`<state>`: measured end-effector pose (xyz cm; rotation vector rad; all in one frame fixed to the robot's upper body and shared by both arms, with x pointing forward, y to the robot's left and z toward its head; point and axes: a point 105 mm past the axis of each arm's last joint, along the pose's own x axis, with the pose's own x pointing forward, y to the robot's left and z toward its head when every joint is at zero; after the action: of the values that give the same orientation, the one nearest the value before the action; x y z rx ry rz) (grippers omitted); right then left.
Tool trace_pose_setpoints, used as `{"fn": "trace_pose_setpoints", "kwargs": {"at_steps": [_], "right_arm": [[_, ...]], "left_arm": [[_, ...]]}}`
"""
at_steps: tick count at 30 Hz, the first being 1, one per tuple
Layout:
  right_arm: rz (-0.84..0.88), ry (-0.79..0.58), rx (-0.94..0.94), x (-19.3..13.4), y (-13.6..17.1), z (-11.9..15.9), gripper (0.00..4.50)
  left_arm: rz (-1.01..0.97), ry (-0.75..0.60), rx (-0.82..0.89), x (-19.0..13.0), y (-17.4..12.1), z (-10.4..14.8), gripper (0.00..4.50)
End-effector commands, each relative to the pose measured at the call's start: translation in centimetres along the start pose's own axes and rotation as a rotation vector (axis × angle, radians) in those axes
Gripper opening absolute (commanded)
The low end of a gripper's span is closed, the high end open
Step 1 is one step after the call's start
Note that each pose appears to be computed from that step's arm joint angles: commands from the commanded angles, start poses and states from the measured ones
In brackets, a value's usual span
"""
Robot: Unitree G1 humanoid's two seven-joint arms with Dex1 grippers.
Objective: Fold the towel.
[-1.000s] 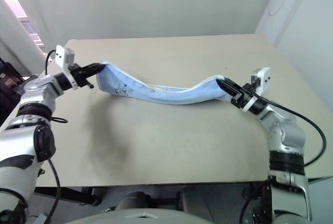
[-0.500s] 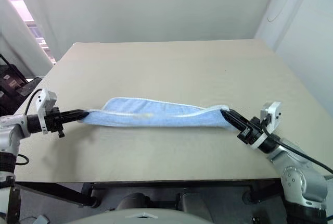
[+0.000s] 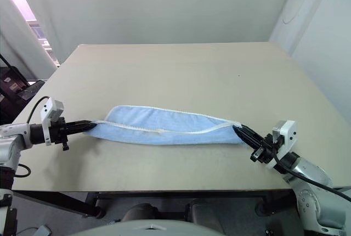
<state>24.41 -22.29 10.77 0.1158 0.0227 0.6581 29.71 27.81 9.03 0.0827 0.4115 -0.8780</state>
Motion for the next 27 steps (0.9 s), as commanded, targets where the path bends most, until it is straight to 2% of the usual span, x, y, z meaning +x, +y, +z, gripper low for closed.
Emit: {"fn": "trace_pose_setpoints", "kwargs": {"at_steps": [1, 12, 20, 27], "right_arm": [[-0.033, -0.061, -0.03, 0.7, -0.6, 1.3, 0.0], [-0.126, -0.101, -0.043, 3.1, -2.7, 1.2, 0.0], [-0.212, -0.032, -0.051, 4.0, -4.7, -0.1, 0.0], [-0.229, 0.064, 0.01, 4.0, -4.9, -2.3, 0.0]], "left_arm": [[0.016, -0.045, 0.027, 0.5, 0.6, 1.4, 0.03], [0.062, -0.139, -0.027, 3.2, 2.6, 2.8, 0.03], [0.13, -0.135, -0.008, 5.7, 4.4, 3.8, 0.03], [0.131, -0.087, -0.004, 7.5, 4.5, 3.0, 0.03]]}}
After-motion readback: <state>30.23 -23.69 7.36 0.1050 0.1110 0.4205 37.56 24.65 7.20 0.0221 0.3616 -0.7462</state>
